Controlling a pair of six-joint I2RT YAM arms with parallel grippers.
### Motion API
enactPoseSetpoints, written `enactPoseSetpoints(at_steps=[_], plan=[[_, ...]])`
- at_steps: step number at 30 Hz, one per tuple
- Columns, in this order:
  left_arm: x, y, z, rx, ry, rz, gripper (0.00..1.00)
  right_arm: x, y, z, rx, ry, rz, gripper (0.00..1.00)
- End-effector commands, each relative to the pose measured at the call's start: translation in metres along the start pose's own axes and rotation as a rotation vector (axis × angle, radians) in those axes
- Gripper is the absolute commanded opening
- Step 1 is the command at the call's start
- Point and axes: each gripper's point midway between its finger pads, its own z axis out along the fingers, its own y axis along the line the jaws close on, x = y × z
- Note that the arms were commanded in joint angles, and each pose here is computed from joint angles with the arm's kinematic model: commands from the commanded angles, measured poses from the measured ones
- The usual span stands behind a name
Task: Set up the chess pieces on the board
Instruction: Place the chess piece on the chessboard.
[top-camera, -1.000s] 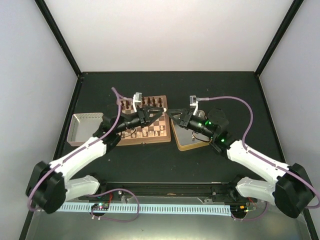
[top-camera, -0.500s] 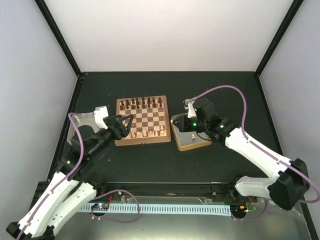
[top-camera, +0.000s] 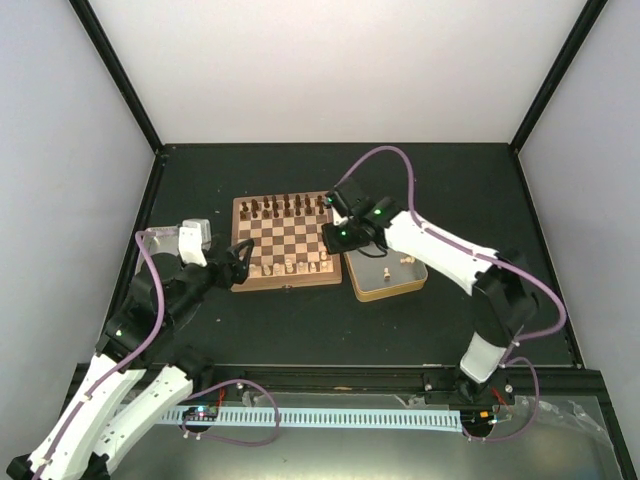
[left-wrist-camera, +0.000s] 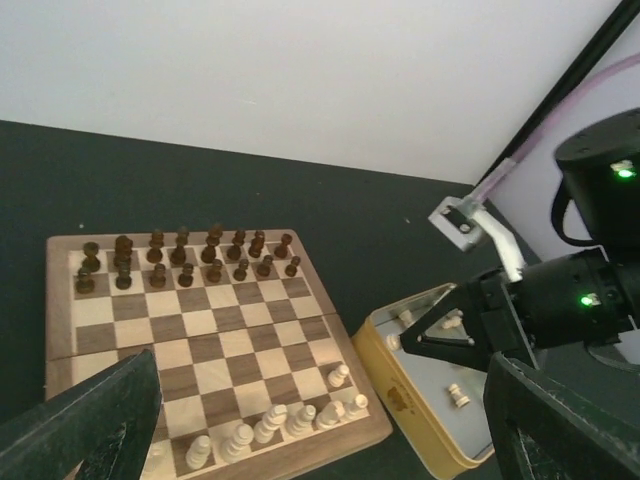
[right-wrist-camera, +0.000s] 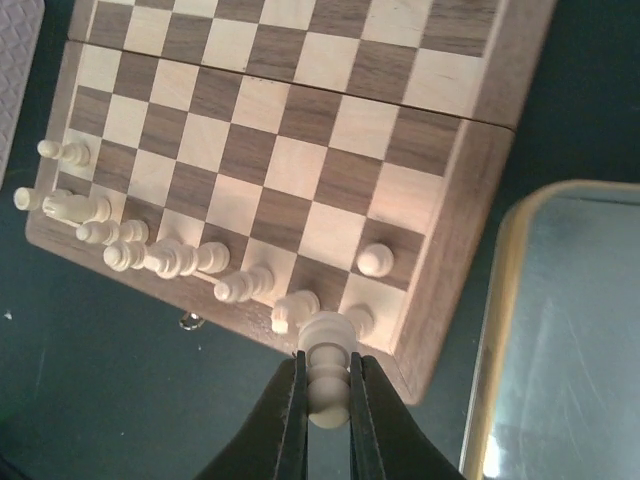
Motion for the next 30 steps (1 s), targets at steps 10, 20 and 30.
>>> enactPoseSetpoints(at_steps=[10, 20, 30], plan=[[-0.065, 0.014, -0.017, -0.158, -0.235, 0.151, 0.91, -0.011, 0.020, 0.056, 0.116, 0.183, -0.105, 0.01], [-0.066, 0.021, -0.017, -0.182, -0.310, 0.159, 0.91, -0.009, 0.013, 0.088, 0.189, 0.261, -0.151, 0.01], [-0.063, 0.024, -0.012, -0.190, -0.288, 0.154, 0.92, -0.002, 0.013, 0.109, 0.218, 0.306, -0.158, 0.01]])
